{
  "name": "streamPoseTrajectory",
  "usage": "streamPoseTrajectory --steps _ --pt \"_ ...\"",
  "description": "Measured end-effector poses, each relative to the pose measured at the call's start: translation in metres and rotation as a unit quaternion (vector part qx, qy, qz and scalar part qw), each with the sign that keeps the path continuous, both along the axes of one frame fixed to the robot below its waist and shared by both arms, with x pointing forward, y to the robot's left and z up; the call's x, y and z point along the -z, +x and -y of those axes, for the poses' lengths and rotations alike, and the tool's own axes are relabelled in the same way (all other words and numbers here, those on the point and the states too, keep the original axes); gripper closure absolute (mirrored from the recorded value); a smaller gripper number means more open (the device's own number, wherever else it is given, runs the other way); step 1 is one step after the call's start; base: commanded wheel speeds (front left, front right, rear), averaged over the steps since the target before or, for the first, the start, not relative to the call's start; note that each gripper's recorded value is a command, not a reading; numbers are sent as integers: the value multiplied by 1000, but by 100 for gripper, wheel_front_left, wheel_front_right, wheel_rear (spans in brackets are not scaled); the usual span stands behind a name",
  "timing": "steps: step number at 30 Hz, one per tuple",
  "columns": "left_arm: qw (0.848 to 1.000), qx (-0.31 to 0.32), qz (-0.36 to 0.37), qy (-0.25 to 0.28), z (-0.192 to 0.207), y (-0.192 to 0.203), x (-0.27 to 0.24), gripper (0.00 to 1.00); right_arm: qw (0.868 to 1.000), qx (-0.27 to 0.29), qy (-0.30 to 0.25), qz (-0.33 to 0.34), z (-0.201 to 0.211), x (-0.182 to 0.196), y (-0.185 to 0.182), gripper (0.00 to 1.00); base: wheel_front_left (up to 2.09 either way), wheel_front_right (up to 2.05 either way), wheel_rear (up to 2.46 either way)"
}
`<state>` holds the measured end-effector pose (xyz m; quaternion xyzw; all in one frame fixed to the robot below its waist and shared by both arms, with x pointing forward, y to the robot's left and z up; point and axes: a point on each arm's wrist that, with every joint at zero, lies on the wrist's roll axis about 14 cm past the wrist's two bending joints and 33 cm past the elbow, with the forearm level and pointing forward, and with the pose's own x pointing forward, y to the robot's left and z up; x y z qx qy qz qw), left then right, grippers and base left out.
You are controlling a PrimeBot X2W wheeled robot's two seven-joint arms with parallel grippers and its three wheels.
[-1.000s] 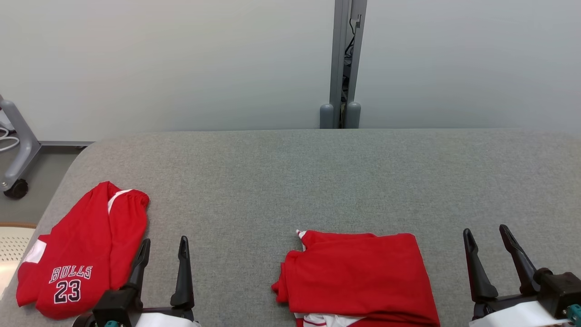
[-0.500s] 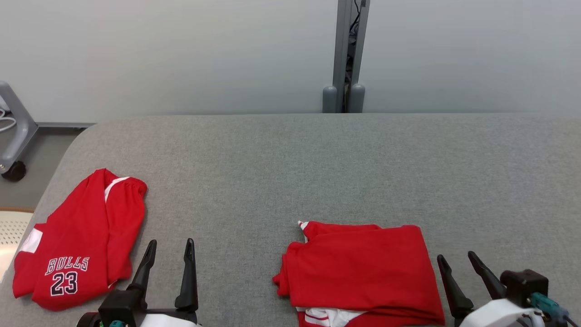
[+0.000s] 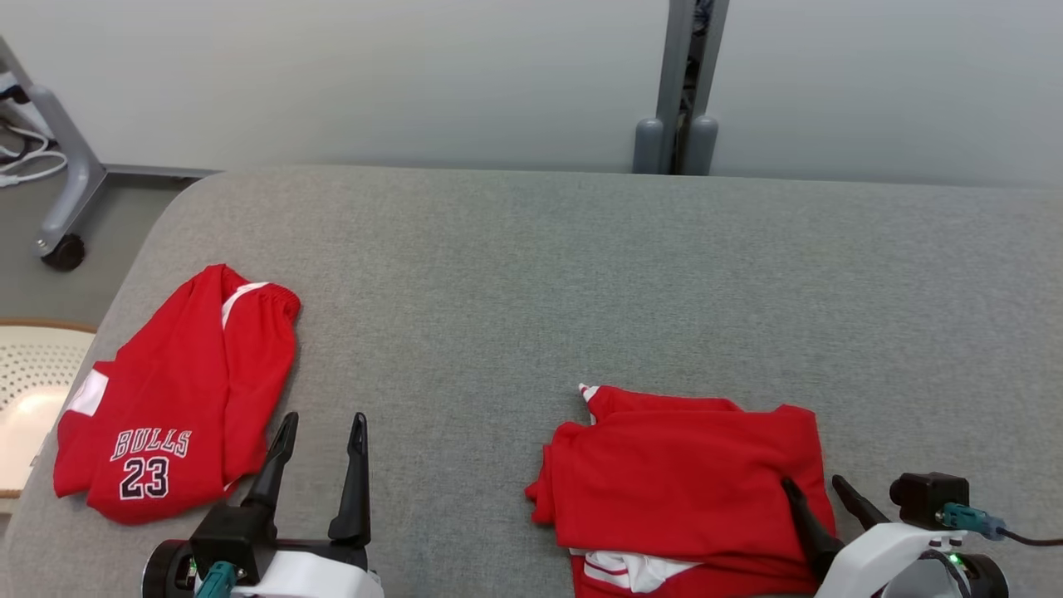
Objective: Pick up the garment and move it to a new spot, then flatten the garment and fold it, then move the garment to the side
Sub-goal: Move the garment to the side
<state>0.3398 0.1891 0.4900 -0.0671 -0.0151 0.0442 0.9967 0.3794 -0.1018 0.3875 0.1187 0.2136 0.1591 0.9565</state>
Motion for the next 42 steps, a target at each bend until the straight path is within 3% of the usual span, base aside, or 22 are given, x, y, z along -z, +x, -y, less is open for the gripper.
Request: streamPoseTrajectory --steps 10,11,12,14,23,27,34,42 --pt "1000 -16 -10 3 -11 -1 6 0 998 -41 25 -41 -33 13 3 0 0 0 0" --pt "1000 -16 -11 3 -11 -1 6 0 998 -43 26 -42 -33 14 3 10 0 0 0" --pt "1000 -16 -11 3 -11 -1 6 0 998 -45 26 -42 -34 14 3 55 0 0 0" --pt "1000 -15 -12 3 -10 0 7 0 998 -50 27 -40 -36 13 4 100 0 0 0" --pt "1000 9 -6 12 3 11 3 0 998 -62 11 -23 -27 10 9 100 0 0 0" --pt "999 29 -11 10 16 19 7 0 997 -67 -22 -10 -11 8 19 100 0 0 0" --pt "995 95 -18 3 59 49 16 0 991 -72 -110 16 40 0 52 100 0 0 0" --pt "984 176 -26 -13 114 84 30 0 982 -34 -185 3 114 5 78 100 0 0 0"
